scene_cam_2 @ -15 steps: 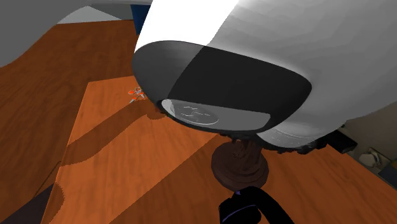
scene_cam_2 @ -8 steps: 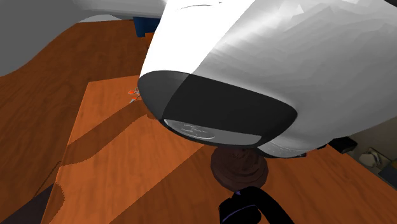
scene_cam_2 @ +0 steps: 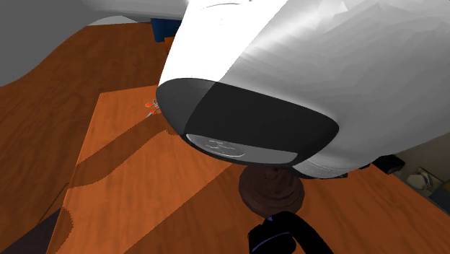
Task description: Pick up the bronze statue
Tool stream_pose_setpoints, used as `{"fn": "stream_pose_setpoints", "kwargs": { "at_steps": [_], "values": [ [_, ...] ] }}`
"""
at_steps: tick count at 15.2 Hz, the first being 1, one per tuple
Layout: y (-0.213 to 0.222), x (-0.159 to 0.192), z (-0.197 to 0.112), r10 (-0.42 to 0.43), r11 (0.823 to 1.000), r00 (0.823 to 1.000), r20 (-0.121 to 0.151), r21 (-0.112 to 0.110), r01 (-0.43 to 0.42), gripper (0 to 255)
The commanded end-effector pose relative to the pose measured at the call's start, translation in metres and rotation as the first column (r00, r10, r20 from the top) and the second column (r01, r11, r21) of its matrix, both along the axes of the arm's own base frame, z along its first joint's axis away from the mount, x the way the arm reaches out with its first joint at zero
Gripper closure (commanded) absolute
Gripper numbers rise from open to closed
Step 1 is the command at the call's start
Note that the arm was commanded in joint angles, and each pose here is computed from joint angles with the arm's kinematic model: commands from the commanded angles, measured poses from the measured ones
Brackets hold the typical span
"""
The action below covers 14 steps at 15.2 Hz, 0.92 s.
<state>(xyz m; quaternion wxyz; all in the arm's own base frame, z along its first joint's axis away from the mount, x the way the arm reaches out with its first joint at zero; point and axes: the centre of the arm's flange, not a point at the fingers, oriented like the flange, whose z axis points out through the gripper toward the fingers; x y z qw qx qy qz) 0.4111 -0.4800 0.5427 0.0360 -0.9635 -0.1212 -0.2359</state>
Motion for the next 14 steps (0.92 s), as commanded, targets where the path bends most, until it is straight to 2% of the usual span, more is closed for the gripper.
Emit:
{"fn": "stream_pose_setpoints", "kwargs": {
  "at_steps": [1,14],
  "values": [
    [0.0,0.001,0.008,0.001,1.0,1.0,0.0,0.0,-0.001,255],
    [0.0,0.001,0.076,0.001,1.0,1.0,0.0,0.0,-0.001,255]
  ]
}}
